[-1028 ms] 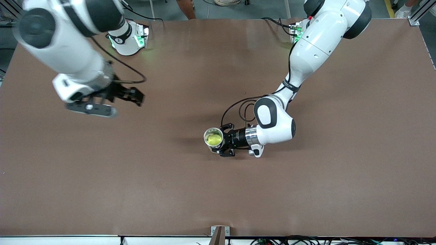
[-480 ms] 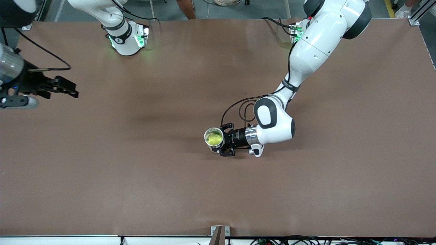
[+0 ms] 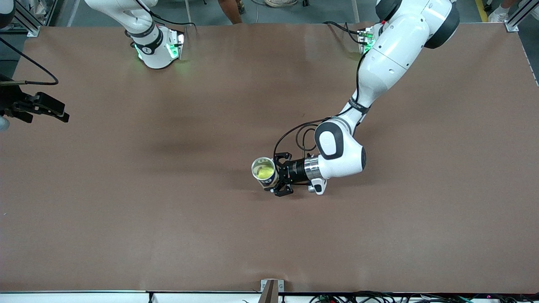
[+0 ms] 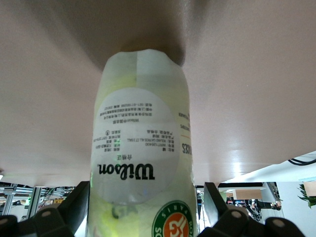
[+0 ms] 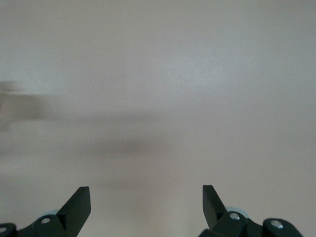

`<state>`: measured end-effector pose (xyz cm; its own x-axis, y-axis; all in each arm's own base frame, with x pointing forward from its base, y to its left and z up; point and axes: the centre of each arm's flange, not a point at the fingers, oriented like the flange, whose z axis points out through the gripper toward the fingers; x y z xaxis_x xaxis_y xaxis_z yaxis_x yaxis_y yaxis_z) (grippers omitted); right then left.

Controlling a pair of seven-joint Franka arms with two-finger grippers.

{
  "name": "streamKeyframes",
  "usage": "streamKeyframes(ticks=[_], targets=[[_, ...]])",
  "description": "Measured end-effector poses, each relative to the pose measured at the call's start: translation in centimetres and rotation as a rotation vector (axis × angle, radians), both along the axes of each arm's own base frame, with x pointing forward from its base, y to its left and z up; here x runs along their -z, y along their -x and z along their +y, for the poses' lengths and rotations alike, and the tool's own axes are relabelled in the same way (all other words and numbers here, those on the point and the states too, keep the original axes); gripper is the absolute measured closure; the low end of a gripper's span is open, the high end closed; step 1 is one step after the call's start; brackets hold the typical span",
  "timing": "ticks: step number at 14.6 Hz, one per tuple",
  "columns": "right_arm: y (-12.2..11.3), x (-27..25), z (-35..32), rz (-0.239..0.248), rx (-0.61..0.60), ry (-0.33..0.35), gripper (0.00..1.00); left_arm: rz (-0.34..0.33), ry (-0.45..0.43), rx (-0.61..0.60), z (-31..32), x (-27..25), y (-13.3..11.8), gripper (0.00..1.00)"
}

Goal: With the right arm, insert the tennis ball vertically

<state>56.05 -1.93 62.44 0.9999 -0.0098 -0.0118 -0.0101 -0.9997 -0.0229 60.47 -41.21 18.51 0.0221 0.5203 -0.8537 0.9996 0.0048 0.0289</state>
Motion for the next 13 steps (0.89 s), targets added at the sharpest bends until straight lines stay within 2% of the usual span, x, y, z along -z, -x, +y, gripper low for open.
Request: streamKeyframes(ticks=[2, 7, 13], targets=[[0.0, -0.4, -0.1, -0.011, 0.001, 0.003, 0.00, 0.001, -0.002, -0.001, 0.0, 0.1, 0.0, 0.00], [-0.1, -3.5, -0.8, -0.078, 0.014, 0.007, 0.00, 0.015, -0.015, -0.003, 0.5, 0.9, 0.4, 0.00], [-0.1, -3.4, -1.2, -0.078, 0.021, 0.008, 0.00, 0.015, -0.025, -0.006, 1.5, 1.7, 0.4, 0.00]])
